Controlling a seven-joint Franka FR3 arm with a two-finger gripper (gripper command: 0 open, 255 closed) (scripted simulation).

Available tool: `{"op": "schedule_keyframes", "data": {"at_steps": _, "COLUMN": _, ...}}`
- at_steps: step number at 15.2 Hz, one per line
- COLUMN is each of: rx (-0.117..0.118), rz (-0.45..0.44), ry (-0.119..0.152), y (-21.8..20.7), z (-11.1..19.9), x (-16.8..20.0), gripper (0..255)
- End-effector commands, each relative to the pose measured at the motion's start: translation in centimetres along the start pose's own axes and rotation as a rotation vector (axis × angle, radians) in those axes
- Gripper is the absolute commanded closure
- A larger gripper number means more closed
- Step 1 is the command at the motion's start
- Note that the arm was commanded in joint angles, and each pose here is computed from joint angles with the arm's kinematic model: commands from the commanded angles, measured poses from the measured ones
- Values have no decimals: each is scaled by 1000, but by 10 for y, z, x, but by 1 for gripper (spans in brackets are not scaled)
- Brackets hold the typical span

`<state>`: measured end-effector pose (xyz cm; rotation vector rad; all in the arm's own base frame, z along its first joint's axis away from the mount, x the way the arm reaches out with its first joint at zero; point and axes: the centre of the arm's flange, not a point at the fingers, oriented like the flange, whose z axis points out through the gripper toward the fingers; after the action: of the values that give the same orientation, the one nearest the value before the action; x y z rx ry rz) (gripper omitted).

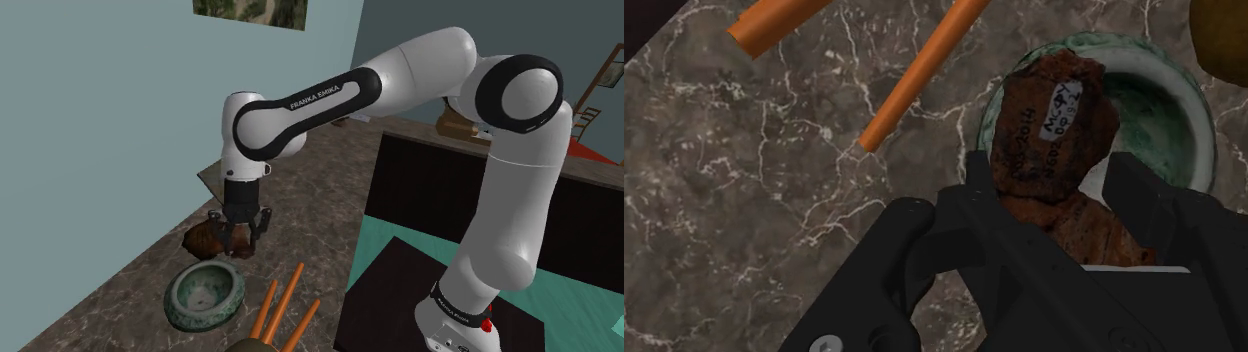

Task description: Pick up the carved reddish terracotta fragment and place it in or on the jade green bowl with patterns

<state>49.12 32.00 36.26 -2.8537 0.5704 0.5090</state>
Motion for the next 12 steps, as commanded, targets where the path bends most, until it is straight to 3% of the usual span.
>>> {"op": "schedule_keyframes", "data": {"at_steps": 1, "rx": 1, "rz": 2, "ry": 0, "y": -23, "z": 7, "x": -12, "gripper": 255}}
{"op": "schedule_keyframes", "data": {"at_steps": 4, "rx": 1, "rz": 2, "ry": 0, "y": -66, "z": 18, "x": -30, "gripper": 255}}
{"op": "schedule_keyframes", "data": {"at_steps": 12, "rx": 1, "rz": 2, "ry": 0, "y": -61, "z": 57, "x": -15, "gripper": 255}}
